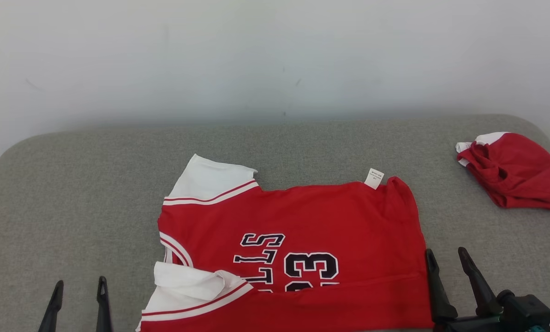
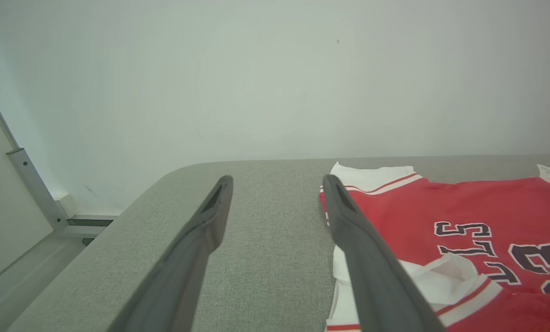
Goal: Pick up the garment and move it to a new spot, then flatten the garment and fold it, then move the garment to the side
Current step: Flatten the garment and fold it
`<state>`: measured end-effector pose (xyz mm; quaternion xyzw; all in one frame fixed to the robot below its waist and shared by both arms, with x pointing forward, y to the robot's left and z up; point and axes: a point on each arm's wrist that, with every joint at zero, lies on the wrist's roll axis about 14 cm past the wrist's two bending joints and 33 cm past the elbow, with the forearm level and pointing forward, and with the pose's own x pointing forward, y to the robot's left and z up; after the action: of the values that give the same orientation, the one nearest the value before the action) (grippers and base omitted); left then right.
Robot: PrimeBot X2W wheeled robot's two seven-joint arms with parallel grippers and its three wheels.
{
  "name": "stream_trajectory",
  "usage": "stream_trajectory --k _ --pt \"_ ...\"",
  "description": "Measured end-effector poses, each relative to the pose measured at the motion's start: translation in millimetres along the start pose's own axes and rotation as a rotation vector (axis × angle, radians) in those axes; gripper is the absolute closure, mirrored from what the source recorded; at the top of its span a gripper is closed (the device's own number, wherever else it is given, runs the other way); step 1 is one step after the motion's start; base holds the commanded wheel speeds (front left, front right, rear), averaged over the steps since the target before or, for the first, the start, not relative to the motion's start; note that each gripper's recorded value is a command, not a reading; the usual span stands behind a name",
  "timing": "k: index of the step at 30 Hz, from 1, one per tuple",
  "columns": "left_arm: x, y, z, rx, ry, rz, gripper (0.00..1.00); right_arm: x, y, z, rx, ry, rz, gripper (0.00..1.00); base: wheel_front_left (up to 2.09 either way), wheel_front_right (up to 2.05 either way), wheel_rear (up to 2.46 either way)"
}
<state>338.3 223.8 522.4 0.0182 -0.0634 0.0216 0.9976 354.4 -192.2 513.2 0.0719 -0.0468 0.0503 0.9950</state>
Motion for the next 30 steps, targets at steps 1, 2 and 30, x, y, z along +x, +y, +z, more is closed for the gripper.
stream_trajectory --k 1,2,30 --pt "-0.3 2.1 1.5 -0.02 -0.006 0.01 0.0 -0.3 1.6 -0.6 0.007 -0.001 -0.001 0.0 0.0 0.0 0.0" --pt "-0.7 4.7 2.4 -0.029 -0.009 0.021 0.0 -0.9 2.6 -1.4 0.008 0.0 -0.001 0.0 0.0 0.0 0.0" --pt "106.2 -13.3 15.0 -0.04 -0.036 -0.137 0.0 66.9 -16.0 2.0 -0.04 0.027 -0.002 0.0 0.0 0.0 0.0"
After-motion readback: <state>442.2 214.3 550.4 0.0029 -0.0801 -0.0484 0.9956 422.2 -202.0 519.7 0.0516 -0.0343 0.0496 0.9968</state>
